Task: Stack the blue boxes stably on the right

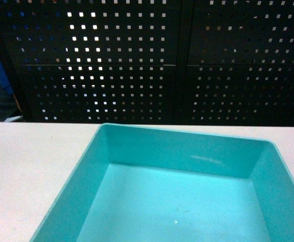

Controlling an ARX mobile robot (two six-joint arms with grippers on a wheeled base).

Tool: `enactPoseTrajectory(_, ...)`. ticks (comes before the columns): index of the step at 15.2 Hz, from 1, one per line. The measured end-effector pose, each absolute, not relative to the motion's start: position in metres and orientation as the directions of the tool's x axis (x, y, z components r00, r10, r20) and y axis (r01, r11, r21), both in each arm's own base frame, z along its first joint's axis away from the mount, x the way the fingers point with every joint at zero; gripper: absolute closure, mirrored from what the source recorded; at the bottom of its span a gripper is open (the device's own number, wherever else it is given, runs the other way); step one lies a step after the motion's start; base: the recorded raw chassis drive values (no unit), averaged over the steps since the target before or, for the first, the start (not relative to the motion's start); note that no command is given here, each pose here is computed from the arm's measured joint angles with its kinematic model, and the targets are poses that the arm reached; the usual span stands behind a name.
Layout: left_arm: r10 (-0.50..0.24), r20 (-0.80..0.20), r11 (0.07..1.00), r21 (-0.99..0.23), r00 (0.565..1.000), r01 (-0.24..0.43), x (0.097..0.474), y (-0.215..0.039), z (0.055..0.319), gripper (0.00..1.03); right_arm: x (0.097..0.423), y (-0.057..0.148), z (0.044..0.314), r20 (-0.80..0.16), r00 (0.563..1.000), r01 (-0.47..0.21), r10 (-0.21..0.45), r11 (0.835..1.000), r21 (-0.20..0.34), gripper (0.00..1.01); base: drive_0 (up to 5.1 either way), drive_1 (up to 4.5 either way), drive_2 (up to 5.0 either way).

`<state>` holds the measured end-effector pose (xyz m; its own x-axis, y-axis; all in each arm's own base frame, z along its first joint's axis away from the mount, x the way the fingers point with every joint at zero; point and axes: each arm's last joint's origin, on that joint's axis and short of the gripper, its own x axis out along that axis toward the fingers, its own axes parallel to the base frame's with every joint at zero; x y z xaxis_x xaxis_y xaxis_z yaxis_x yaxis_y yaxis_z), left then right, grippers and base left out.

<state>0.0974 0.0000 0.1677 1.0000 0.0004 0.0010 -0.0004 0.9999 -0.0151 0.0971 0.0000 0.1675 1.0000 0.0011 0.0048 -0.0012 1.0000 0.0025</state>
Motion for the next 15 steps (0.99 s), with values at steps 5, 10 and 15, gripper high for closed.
enactPoseTrajectory(5, 0.000, 0.001, 1.000, -0.015, 1.000, 0.000, 0.0974, 0.0000, 0.1677, 0.05, 0.0971, 0.0000, 0.1675, 0.005, 1.000, -0.001, 0.001, 1.000, 0.002, 0.03, 0.0, 0.00, 0.0)
enactPoseTrajectory(10, 0.000, 0.001, 1.000, -0.015, 1.000, 0.000, 0.0974, 0.0000, 0.1677, 0.05, 0.0971, 0.0000, 0.1675, 0.005, 1.000, -0.001, 0.001, 1.000, 0.002, 0.03, 0.0, 0.00, 0.0)
enactPoseTrajectory(15, 0.000, 0.001, 1.000, -0.015, 1.000, 0.000, 0.0974, 0.0000, 0.1677, 0.05, 0.0971, 0.0000, 0.1675, 0.005, 1.000, -0.001, 0.001, 1.000, 0.002, 0.03, 0.0, 0.00, 0.0)
